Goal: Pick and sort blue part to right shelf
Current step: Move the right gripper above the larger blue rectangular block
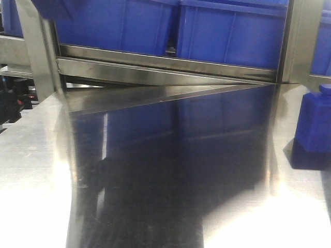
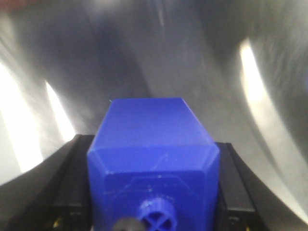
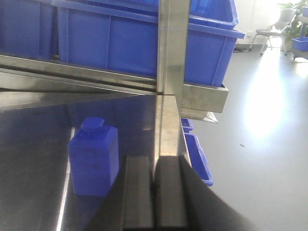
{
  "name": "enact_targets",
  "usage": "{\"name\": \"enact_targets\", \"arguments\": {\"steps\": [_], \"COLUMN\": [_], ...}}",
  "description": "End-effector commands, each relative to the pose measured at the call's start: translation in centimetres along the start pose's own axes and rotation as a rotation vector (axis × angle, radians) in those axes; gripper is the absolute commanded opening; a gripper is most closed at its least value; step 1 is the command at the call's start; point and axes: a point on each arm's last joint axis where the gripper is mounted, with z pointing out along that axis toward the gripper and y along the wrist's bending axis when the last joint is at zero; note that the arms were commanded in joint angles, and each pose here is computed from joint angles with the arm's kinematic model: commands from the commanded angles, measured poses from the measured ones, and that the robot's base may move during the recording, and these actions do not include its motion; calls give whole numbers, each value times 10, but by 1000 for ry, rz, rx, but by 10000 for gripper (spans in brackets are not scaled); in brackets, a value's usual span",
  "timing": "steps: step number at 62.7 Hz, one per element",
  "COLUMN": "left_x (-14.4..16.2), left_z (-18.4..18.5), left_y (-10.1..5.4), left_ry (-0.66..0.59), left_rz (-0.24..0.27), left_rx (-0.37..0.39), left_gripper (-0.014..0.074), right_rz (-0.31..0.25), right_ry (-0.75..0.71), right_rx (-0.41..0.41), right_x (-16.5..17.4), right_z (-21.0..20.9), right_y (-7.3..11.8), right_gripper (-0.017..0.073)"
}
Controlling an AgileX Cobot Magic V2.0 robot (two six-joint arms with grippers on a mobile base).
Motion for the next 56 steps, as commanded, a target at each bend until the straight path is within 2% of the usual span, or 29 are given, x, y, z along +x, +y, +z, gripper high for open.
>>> {"name": "enact_targets", "arguments": {"steps": [1, 6, 12, 26, 38, 41, 46, 50, 56], "left_x": [3, 20, 44, 101, 137, 143, 151, 155, 158], "left_z": [-37, -54, -67, -84, -102, -107, -115, -121, -127], "left_y": [6, 12, 14, 19, 21, 22, 23, 24, 24], "left_ry": [-196, -252, -318, -481, -630, -663, -704, -731, -755], "left_rz": [51, 90, 101, 125, 125, 124, 123, 121, 118], "left_rx": [-35, -75, -71, -50, -31, -29, -31, -31, -31], "left_gripper": [321, 321, 321, 321, 321, 321, 321, 321, 321], "right_rz": [9, 32, 64, 63, 61, 62, 62, 61, 58], "right_ry": [-148, -154, -162, -101, -50, -41, -19, 9, 82], "right_rx": [0, -1, -3, -10, -14, -16, -28, -51, -94], "right_x": [-19, -19, -25, -64, -108, -120, -136, -146, -156], "right_z": [-4, -4, -5, -11, -4, 1, 11, 21, 38], "right_y": [0, 0, 0, 2, 4, 5, 6, 8, 14], "right_gripper": [35, 35, 35, 35, 50, 88, 209, 372, 568]}}
